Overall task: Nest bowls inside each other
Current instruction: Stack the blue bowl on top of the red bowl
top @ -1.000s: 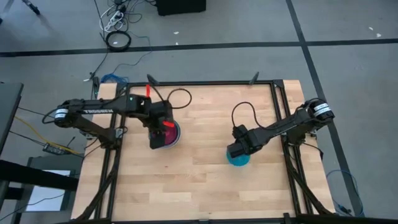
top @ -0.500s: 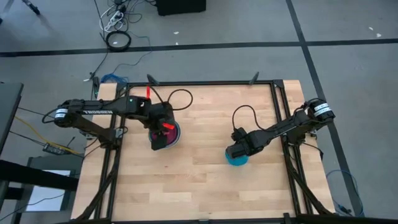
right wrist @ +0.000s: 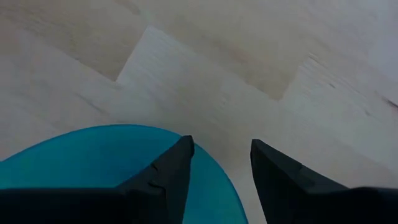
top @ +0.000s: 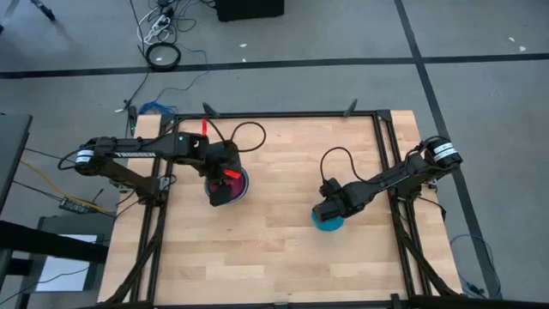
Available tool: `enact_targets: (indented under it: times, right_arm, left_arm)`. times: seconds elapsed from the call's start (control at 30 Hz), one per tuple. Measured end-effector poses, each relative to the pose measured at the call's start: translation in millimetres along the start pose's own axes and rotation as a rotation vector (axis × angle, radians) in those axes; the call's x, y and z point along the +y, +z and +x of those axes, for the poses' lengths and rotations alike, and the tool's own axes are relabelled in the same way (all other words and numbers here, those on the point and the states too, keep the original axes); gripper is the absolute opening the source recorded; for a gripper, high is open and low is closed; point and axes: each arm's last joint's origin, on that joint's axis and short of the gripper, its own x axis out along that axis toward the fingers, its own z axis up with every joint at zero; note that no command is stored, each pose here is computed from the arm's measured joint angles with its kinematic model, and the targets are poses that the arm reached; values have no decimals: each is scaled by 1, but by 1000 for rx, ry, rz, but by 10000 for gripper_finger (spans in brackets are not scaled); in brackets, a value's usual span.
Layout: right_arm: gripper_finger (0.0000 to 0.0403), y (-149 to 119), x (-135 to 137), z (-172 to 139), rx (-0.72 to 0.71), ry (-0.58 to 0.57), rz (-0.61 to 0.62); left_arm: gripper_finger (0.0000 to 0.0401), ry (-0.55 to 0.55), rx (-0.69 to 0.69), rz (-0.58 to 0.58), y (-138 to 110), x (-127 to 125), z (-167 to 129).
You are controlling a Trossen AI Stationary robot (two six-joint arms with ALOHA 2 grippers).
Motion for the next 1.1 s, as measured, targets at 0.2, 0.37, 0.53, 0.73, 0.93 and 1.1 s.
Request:
enact_targets:
  times: [0.2,0.37,0.53,0.73,0.93,1.1]
  right_arm:
    - [157,-6,1,-2,-6,7,6]
    - [158,-9,2,-3,-31,8,10]
    - [158,-12,3,-5,-59,12,14]
    - [158,-13,9,-13,-132,32,19]
    - [158,-12,11,-16,-131,43,16]
    - [158,-14,9,-16,-71,30,-1]
  left_arm:
    - [259,24,-4,0,0,1,0]
    - [259,45,-8,0,0,1,0]
    - [259,48,-8,0,0,1,0]
    - [259,85,-15,0,1,2,0]
    - [259,111,-21,0,1,3,0]
    - [259,114,-23,0,1,3,0]
